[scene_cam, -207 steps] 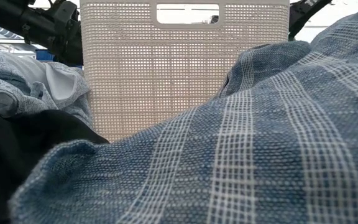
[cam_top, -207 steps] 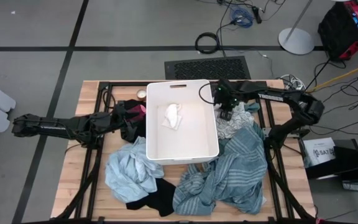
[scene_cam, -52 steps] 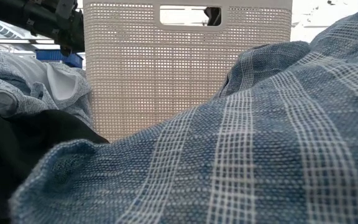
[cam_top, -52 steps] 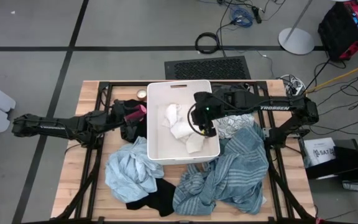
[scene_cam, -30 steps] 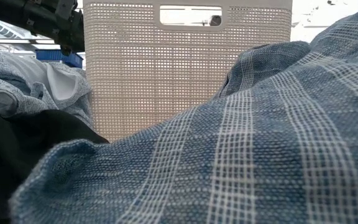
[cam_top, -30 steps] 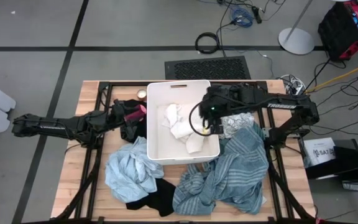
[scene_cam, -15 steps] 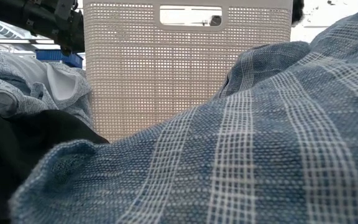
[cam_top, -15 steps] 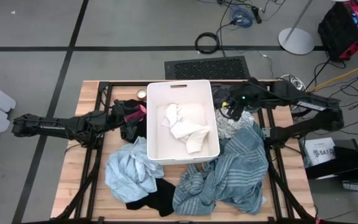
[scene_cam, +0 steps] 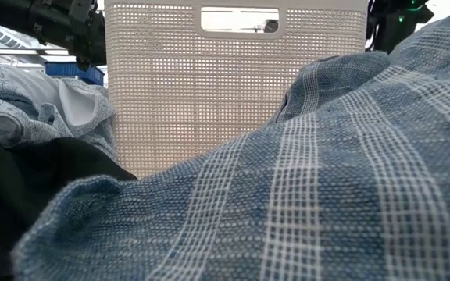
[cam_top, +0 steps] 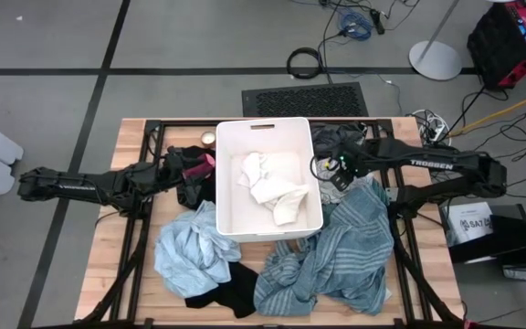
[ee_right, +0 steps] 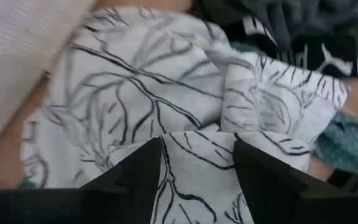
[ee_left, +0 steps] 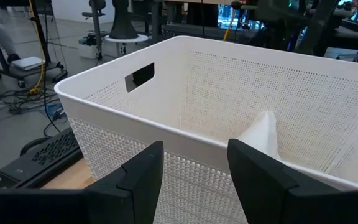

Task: Sort clothes
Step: Put the white patterned shirt into the laundry bin

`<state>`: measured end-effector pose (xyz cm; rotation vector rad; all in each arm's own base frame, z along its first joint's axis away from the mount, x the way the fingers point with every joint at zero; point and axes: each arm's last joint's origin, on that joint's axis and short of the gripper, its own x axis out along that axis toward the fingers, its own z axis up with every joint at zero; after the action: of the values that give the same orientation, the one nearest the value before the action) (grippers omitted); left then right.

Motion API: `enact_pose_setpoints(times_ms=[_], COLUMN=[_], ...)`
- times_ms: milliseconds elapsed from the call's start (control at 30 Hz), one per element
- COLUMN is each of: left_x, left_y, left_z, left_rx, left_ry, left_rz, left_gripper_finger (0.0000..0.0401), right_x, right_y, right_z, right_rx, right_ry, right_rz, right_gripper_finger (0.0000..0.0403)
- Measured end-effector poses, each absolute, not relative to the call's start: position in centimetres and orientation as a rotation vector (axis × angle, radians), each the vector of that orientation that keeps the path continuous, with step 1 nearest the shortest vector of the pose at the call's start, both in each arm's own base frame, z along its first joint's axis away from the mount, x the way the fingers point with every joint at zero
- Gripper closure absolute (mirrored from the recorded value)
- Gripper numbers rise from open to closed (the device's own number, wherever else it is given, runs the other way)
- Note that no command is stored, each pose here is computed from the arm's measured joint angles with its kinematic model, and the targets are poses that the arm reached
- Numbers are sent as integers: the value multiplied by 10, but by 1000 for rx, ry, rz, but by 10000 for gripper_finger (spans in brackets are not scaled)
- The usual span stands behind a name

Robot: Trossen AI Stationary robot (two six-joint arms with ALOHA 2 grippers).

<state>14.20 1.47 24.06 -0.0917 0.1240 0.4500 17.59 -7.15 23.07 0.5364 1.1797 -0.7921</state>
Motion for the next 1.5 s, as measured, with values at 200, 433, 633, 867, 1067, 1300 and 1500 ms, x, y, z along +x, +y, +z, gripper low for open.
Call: enact_pose_setpoints(times_ms=[200, 433, 633, 867, 1067, 1300, 1500], left_x=[142, 142, 142, 142, 142, 142, 142], left_y=[15, 15, 15, 15, 15, 15, 15], left_z=[241, 241, 241, 241, 240, 240, 240], left_rx=[-91, -91, -91, -91, -90, -90, -90], left_ry=[125, 125, 125, 125, 127, 128, 129], left_rz=[450, 450, 450, 450, 450, 451, 451], left_gripper_finger=[213, 213, 213, 213, 213, 213, 213], right_x=[180, 181, 181, 181, 183, 190, 194], right_y=[-74, -74, -74, -74, -75, -79, -79], right_z=[229, 229, 229, 229, 236, 274, 332], right_rx=[549, 592, 588, 560, 535, 462, 369], right_ry=[1126, 1099, 1099, 1111, 1079, 955, 736], right_rz=[-791, -820, -823, -802, -779, -765, -731], right_gripper_finger=[213, 223, 317, 393, 400, 402, 402])
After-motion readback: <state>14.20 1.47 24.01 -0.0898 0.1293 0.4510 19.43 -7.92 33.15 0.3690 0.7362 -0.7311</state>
